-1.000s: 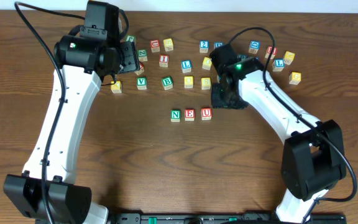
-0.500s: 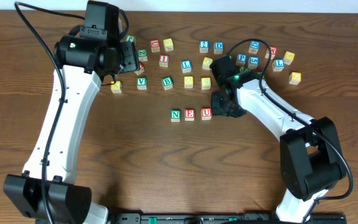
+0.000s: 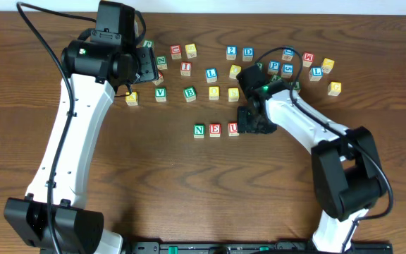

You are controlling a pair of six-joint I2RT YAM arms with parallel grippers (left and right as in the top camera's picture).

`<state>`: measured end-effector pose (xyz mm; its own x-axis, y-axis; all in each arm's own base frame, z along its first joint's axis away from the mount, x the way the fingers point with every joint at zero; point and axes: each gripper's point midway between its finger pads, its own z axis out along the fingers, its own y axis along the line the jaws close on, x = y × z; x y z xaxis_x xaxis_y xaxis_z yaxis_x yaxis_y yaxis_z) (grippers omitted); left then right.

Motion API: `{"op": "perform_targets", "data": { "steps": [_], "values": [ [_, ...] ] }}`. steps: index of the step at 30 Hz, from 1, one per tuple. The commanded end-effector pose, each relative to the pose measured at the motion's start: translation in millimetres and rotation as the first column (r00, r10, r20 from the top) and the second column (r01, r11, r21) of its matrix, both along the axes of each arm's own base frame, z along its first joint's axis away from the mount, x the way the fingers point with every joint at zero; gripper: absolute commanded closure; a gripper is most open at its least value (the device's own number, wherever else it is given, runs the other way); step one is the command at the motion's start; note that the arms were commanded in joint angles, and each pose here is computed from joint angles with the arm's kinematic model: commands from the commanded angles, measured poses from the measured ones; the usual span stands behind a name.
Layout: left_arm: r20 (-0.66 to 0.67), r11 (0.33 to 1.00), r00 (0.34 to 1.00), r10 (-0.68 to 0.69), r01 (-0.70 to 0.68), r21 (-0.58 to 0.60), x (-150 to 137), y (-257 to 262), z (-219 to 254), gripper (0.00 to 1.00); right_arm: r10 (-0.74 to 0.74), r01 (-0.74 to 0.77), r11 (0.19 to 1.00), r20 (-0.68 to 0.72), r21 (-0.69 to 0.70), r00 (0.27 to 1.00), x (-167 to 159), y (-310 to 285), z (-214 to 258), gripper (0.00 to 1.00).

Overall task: Spell out NEURIPS
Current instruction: 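Push the red U leftward with the right gripper to close the gap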

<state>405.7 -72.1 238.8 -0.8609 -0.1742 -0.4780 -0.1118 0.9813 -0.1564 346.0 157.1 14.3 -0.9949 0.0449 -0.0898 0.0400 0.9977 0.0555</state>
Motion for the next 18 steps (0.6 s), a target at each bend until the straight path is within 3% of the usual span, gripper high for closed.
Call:
{"op": "perform_targets", "data": {
  "steps": [1, 18],
  "values": [
    [0.002, 1.0, 1.0, 0.0, 0.0, 0.01, -1.9, 3.2, 0.8, 0.36, -0.007, 0.007, 1.0, -0.026, 0.01, 1.0, -1.6, -4.6, -6.8, 0.49],
    [0.018, 1.0, 1.0, 0.0, 0.0, 0.007, 1.5, 2.6, 2.8, 0.36, 0.034, -0.033, 0.999, -0.024, 0.044, 0.999, 2.5, -5.8, -5.5, 0.49]
  ]
}}
